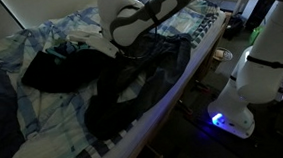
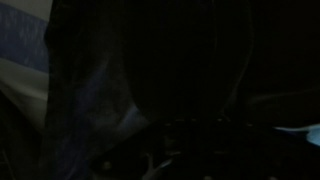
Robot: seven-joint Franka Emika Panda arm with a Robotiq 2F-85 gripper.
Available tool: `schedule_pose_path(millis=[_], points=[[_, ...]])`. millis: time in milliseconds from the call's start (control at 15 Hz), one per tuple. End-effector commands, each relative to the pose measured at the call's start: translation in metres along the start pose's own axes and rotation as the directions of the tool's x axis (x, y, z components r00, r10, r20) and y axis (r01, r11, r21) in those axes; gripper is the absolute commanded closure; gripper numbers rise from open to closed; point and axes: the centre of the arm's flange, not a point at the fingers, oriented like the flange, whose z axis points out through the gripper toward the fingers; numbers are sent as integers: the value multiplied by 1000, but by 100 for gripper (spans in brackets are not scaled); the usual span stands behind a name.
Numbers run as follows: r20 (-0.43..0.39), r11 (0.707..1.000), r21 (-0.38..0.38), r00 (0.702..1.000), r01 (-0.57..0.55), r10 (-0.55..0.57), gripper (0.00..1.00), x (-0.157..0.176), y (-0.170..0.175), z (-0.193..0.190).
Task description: Lay the blue jeans out on the bed
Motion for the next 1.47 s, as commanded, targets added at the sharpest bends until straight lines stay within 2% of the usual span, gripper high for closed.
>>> schedule_pose_path(millis=[0, 267, 533, 933, 1400], points=[[31, 992, 55, 993, 114, -115, 95, -44, -30, -17], [72, 964, 89, 964, 251, -257, 95, -101, -49, -25], [122, 924, 119, 918, 364, -377, 95, -152, -60, -25], [194, 847, 131, 824, 516, -532, 95, -223, -55, -14], [245, 756, 123, 718, 643, -651, 95, -308, -28, 4]])
